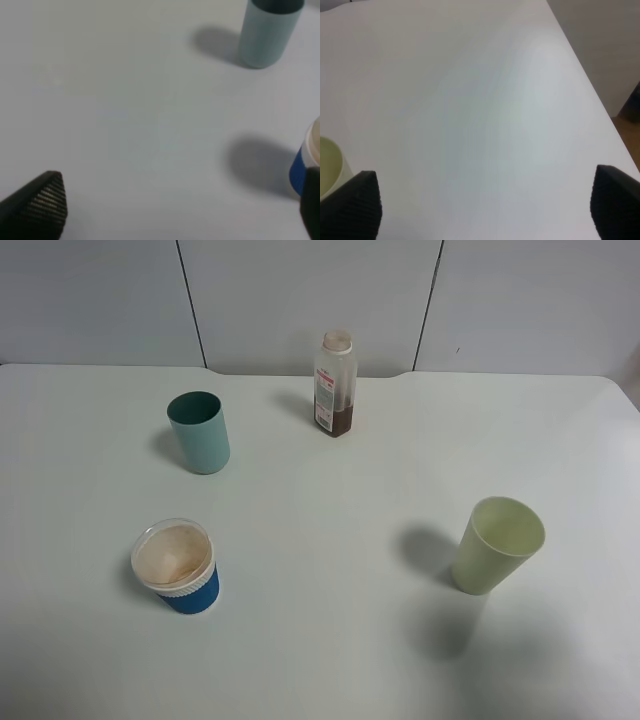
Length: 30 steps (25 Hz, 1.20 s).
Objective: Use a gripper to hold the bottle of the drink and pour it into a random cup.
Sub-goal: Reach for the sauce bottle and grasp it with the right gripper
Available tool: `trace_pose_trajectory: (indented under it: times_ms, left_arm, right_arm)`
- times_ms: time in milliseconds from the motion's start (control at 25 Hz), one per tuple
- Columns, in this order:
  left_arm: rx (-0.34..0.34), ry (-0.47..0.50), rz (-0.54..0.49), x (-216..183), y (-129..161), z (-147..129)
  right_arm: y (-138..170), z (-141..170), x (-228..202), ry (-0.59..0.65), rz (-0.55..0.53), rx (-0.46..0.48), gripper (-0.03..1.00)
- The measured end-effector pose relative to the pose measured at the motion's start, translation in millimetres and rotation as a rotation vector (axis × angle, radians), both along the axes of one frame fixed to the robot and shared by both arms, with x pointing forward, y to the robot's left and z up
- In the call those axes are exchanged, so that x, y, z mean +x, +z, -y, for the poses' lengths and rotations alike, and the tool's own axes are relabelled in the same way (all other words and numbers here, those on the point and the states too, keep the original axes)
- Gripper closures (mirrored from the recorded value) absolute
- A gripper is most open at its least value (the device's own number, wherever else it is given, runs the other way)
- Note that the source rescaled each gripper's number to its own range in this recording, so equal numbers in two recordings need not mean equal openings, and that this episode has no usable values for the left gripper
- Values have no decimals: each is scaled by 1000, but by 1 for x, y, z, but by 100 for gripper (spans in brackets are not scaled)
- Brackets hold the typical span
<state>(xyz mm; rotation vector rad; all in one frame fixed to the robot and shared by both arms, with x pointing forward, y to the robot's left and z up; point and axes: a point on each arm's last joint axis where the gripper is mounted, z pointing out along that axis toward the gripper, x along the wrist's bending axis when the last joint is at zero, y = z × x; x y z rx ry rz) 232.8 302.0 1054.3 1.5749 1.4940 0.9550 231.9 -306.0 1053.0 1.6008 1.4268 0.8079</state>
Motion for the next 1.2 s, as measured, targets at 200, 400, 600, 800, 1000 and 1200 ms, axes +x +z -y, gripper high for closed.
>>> trace_pose_trajectory:
  times_ms: [200,400,600,800,1000,1200]
  left_arm:
    - [0,0,0,0,0,0]
    - [0,0,0,0,0,0]
    - [0,0,0,0,0,0]
    - [0,0,0,0,0,0]
    - [0,0,0,0,0,0]
    - [0,0,0,0,0,0]
  right_arm:
    - [0,0,0,0,0,0,15]
    - [0,0,0,0,0,0,15]
    - [0,0,0,0,0,0,15]
    - [0,0,0,0,0,0,15]
    - [0,0,0,0,0,0,15]
    - [0,0,0,-1,1,3,15]
